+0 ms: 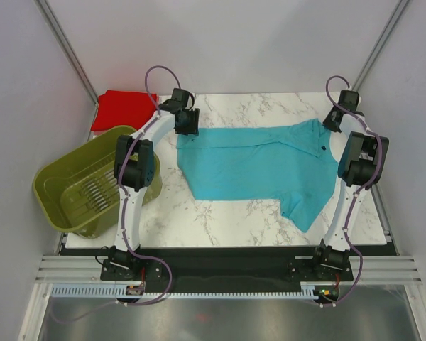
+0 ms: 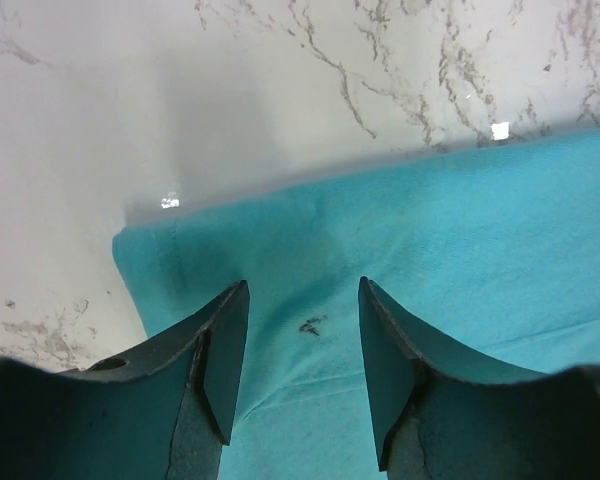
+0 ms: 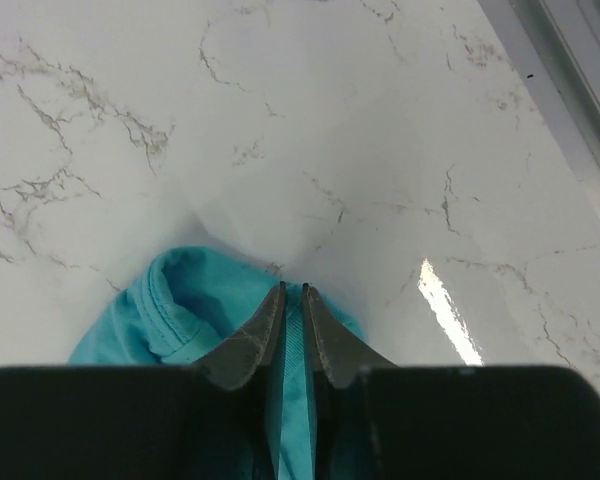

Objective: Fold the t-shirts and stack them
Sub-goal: Fold the tshirt

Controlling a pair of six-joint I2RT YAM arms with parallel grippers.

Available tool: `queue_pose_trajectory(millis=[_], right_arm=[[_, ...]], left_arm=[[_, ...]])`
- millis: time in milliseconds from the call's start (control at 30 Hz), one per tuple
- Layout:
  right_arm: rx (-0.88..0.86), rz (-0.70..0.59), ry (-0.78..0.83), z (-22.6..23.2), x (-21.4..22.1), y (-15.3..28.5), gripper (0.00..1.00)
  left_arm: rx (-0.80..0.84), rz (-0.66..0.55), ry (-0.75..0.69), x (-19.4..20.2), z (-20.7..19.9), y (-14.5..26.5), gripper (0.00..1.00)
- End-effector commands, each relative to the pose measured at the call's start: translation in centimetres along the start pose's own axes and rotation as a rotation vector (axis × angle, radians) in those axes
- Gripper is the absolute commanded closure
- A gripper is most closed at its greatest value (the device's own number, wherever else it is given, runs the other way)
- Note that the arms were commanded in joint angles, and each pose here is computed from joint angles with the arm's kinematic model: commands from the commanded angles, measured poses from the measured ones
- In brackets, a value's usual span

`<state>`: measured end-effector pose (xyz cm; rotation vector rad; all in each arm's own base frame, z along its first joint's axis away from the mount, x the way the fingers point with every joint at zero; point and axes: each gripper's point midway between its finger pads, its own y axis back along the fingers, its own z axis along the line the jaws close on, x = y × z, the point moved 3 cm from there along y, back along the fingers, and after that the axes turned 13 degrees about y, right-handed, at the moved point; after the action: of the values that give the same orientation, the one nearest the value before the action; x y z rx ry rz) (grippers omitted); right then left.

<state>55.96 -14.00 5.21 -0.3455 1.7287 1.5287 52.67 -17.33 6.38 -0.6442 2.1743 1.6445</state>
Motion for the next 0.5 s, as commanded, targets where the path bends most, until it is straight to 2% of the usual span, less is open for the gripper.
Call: queue_pose_trajectory(millis=[0,200,467], right_arm=[[-0.065,-0.068,0.02,0.6,-3.6,3.0,0.79],[-0.188,-0.09,0.051,2.3,-5.0,5.7,0.66],[-0.264,-0.003,0.08,3.0,-2.3,7.8,0.63]], left_arm=[[0.066,-0.036,0.035,-1.8,-1.5,0.6,0.44],[0.055,-0.002,0.057,-0.8,-0.9,-0.6,0.45],[0.037,0.025,0.069,0.3,-0.3,-1.2,0.45]])
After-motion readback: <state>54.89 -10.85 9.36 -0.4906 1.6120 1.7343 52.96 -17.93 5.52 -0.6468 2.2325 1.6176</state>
